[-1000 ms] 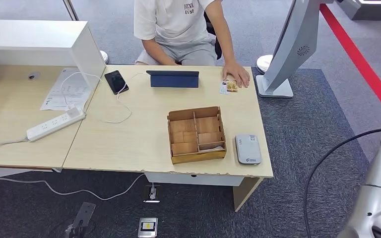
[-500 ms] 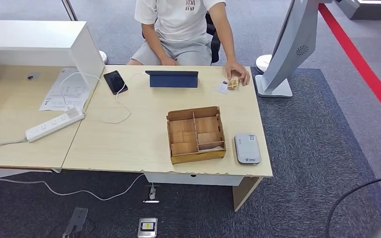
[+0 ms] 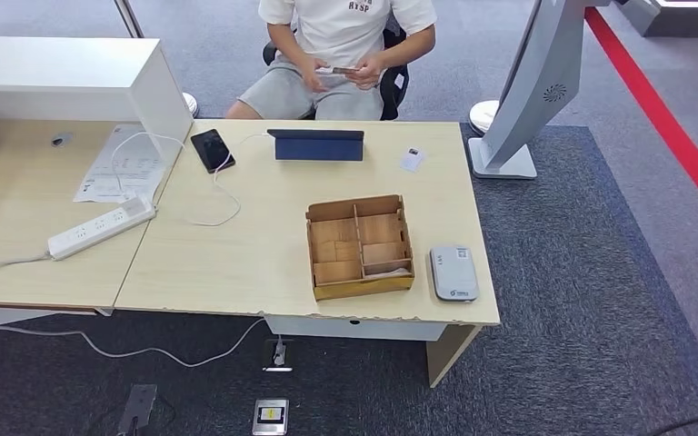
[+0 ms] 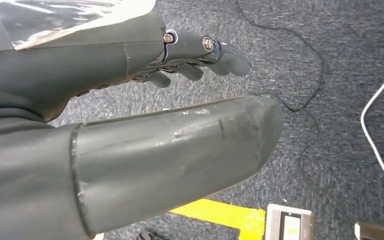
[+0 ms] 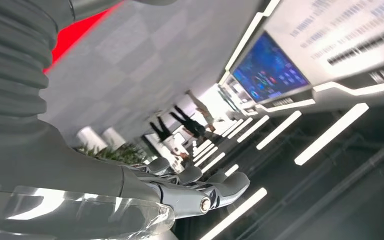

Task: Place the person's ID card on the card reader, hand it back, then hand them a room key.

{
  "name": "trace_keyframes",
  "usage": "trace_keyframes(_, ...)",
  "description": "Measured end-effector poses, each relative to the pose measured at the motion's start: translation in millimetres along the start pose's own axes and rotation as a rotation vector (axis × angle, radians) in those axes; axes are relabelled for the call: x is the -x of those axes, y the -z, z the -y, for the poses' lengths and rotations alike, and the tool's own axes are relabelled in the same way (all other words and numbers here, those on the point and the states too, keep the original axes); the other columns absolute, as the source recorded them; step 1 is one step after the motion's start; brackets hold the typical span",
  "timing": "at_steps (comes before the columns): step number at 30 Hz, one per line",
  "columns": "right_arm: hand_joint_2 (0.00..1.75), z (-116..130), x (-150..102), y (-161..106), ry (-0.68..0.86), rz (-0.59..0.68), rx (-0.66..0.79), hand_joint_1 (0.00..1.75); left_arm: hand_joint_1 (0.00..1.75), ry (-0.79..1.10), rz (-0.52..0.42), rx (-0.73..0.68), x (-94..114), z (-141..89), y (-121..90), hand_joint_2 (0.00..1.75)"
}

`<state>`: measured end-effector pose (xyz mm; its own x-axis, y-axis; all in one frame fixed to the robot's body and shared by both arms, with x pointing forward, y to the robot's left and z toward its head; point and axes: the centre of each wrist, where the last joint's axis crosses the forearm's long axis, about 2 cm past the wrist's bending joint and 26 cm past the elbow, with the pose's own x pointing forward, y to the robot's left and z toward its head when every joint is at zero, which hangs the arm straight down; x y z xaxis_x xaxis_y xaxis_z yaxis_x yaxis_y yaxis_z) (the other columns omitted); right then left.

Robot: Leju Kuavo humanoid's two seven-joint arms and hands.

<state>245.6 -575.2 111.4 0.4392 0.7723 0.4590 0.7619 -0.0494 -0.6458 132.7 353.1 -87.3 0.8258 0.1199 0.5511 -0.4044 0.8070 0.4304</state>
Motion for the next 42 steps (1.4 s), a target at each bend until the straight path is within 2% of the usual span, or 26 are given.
trace_keyframes(7,0.00,0.0,39.8,-55.1,-0.105,-0.115,-0.173,0.00,0.00,-0.013,-0.026,0.005,-0.3,6.1,-3.1,0.00)
trace_keyframes(15,0.00,6.4,69.5,-113.5,-0.145,-0.329,-0.290,0.00,0.00,-0.018,-0.038,0.023,-1.5,10.8,-5.0,0.00)
trace_keyframes(20,0.00,9.3,78.8,-138.0,-0.176,-0.444,-0.361,0.00,0.00,-0.020,-0.042,0.032,-3.8,13.1,-5.5,0.00)
trace_keyframes(29,0.00,8.0,84.0,-184.9,-0.246,-0.681,-0.583,0.00,0.00,-0.020,-0.061,0.050,-3.9,16.4,-7.1,0.00)
trace_keyframes(33,1.75,5.8,82.8,-198.8,-0.246,-0.780,-0.724,0.00,0.00,-0.020,-0.065,0.066,-3.5,16.9,-7.3,0.00)
trace_keyframes(42,1.75,2.6,79.7,-220.5,-0.256,-0.923,-1.099,0.00,0.00,-0.007,-0.078,0.110,-1.7,15.6,-6.8,0.00)
